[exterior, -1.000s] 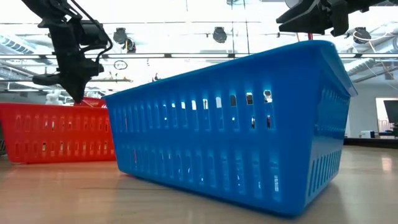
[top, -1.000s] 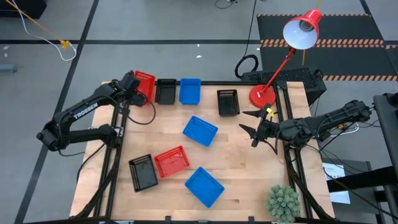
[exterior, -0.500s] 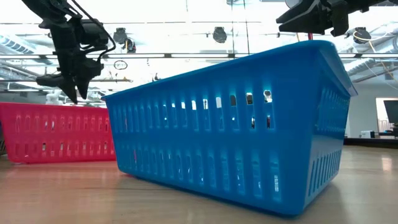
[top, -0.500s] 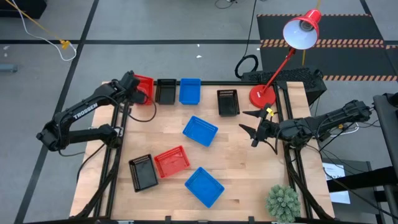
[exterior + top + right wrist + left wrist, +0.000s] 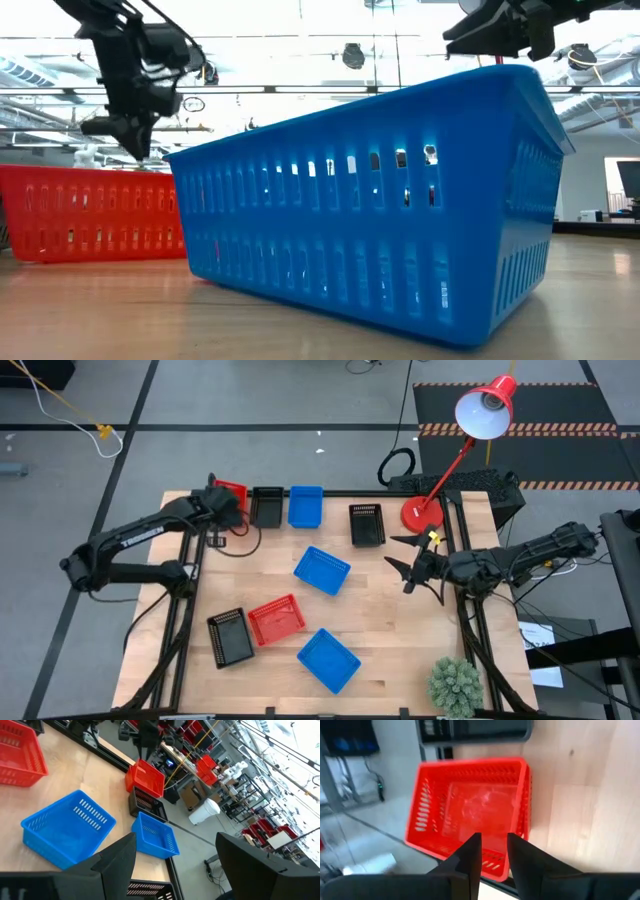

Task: Stack baskets by color
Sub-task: Stack the right red bin on top of the top red bin

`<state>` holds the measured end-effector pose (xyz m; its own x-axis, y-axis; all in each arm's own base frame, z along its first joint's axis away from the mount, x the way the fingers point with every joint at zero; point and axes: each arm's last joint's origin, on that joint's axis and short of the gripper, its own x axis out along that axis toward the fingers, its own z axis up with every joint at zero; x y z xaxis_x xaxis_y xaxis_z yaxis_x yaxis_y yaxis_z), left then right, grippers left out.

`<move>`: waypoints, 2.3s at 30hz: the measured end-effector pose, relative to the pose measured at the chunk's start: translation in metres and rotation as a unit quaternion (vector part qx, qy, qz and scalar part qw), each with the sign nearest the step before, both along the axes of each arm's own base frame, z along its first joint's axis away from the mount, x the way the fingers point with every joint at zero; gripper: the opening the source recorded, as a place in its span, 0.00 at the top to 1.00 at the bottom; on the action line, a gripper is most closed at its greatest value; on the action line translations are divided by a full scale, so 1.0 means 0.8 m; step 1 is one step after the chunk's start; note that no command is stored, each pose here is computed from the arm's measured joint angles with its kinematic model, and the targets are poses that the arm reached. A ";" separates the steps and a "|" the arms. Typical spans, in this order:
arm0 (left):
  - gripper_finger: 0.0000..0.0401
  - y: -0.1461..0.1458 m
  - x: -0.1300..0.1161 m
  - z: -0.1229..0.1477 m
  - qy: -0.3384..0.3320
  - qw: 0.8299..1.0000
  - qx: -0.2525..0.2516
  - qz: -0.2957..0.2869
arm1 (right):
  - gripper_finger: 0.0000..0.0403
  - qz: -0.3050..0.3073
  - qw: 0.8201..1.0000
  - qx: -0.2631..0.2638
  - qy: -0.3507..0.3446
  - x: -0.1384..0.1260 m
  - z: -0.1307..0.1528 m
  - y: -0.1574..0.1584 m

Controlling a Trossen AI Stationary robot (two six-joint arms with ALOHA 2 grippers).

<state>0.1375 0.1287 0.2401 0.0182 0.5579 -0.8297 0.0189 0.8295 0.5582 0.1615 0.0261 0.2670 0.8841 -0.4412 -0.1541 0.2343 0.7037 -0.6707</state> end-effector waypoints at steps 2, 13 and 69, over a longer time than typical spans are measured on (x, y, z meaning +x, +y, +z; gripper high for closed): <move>0.72 0.003 0.004 -0.007 0.011 1.000 -0.008 0.006 | 0.34 -0.003 1.000 0.003 -0.001 0.000 0.000 -0.001; 0.56 0.027 0.016 -0.046 0.096 0.994 -0.054 0.006 | 0.34 -0.003 1.000 0.006 -0.002 0.000 0.000 -0.001; 0.88 0.035 -0.032 -0.035 -0.052 0.996 -0.074 0.011 | 0.34 -0.003 1.000 0.006 0.001 0.000 -0.001 -0.001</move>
